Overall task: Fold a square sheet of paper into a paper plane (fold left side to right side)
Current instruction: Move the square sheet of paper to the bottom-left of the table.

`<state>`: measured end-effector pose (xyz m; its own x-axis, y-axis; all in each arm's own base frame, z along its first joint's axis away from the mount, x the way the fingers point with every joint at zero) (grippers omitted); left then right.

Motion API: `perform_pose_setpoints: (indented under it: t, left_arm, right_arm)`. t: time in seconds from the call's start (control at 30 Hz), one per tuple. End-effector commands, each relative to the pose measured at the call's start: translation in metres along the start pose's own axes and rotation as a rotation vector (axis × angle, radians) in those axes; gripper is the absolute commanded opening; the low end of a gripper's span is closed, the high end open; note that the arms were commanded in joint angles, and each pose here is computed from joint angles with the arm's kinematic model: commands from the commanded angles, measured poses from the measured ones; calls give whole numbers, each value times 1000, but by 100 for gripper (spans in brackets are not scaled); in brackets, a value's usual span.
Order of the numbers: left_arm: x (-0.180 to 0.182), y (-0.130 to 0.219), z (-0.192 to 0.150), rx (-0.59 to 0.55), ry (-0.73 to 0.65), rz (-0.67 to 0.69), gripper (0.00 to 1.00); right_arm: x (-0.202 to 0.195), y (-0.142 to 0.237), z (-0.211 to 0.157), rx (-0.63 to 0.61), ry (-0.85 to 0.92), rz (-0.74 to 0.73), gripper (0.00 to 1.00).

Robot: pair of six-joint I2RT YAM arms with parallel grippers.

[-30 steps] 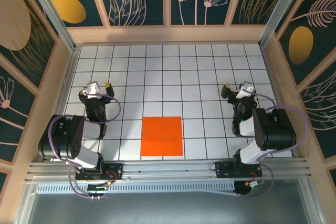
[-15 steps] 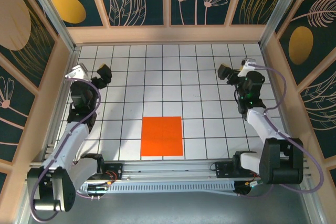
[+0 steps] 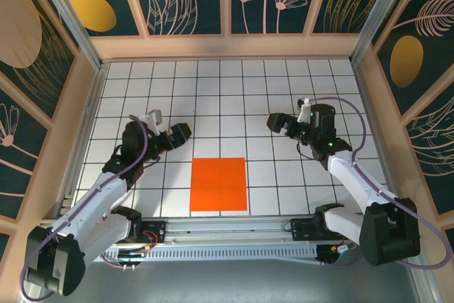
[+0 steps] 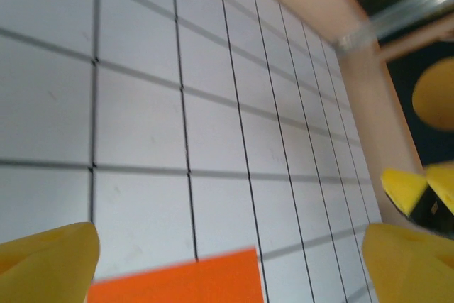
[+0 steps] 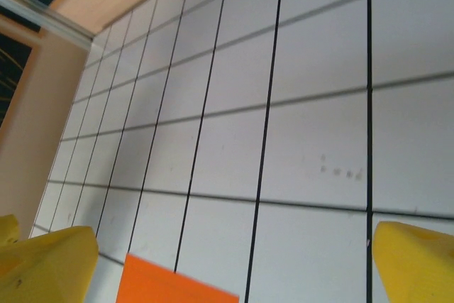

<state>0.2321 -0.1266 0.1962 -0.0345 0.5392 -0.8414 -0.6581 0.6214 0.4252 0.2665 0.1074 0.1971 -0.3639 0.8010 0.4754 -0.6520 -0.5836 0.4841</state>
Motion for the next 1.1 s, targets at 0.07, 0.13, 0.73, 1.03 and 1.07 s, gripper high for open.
perform_pose_setpoints:
  t: [0.07,0.13,0.73,1.03,1.07]
  left_arm:
    - [1,-21,-47,226,31,17,84]
    - [-1,-26,-65,290,21,21,78]
    - [27,-65,-152,543,-13,205,42]
    - [44,-80,-157,521,-39,298,38]
    - [45,-81,-157,517,-40,303,37]
  right_arm:
    - [-1,-1,-23,59,-81,2,99]
    - [-2,-3,-25,70,-79,-18,99]
    - [-7,-12,-29,100,-40,-131,99]
    - [-9,-13,-29,109,-30,-162,99]
    - [-10,-13,-29,109,-29,-165,99]
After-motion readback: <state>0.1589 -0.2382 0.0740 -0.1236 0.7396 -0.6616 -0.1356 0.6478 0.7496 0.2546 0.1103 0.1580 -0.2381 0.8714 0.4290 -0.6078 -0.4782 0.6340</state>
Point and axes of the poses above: each hand's point on the last joint's axis, 136 mm out from that joint toward the fingers, its own y axis back along the fingers, its own x axis along the line the jaws close on, z = x × y, the point moved 7 cm from there along y, back along the fingers, and after that the axes turned 13 degrees about y, right-handed, at the moved point
